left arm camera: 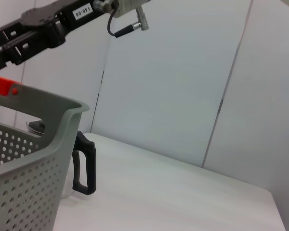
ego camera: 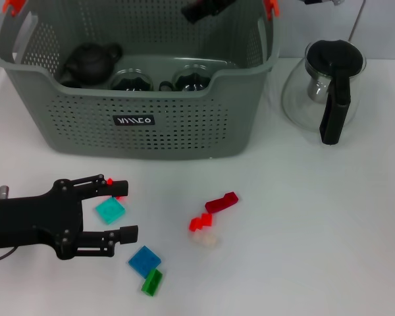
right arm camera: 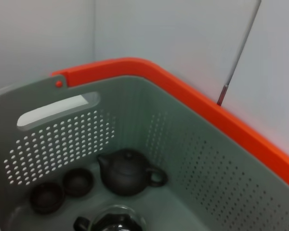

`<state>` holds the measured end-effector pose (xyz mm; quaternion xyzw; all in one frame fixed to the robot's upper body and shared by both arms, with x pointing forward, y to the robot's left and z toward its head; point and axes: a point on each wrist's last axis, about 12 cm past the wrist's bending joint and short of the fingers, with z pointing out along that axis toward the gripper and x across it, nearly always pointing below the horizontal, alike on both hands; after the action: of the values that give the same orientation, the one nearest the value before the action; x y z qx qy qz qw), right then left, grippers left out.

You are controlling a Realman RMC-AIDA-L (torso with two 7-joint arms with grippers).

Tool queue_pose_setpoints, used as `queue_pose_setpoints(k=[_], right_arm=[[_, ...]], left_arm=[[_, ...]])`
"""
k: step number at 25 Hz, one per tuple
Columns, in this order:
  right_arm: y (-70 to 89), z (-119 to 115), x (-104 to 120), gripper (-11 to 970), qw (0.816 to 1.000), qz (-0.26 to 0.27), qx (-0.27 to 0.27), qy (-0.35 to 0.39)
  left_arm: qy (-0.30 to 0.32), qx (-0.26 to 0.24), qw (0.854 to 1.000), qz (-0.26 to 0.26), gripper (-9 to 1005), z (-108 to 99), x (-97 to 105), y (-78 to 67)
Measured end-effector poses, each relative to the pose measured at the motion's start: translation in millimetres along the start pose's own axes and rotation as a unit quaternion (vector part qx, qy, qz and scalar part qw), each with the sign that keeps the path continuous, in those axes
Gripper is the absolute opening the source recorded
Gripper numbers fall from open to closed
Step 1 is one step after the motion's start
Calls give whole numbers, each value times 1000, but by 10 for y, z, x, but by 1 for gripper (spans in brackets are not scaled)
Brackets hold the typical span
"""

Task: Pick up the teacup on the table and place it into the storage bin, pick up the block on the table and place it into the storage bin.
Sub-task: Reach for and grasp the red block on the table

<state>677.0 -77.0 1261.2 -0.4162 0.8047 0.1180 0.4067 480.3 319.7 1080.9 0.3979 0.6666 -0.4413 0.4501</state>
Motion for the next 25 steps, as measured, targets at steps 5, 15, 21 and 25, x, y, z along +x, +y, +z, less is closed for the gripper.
queue_pose_setpoints(k=[5, 15, 21, 25], right_arm=[[96, -168, 34, 816, 999, -29, -43, -3], [249, -783, 462, 941, 977, -100, -179, 64], [271, -832, 643, 941, 957, -144, -212, 134], [318, -701, 692, 941, 943, -178, -223, 173]], left_arm=[[0, 0, 1000, -3, 854, -11, 14, -15], [-6, -11, 1000, -13, 855, -54, 89, -71], [-18, -28, 999, -18, 855, -82, 109, -67], [-22, -30, 999, -27, 855, -69, 139, -76]])
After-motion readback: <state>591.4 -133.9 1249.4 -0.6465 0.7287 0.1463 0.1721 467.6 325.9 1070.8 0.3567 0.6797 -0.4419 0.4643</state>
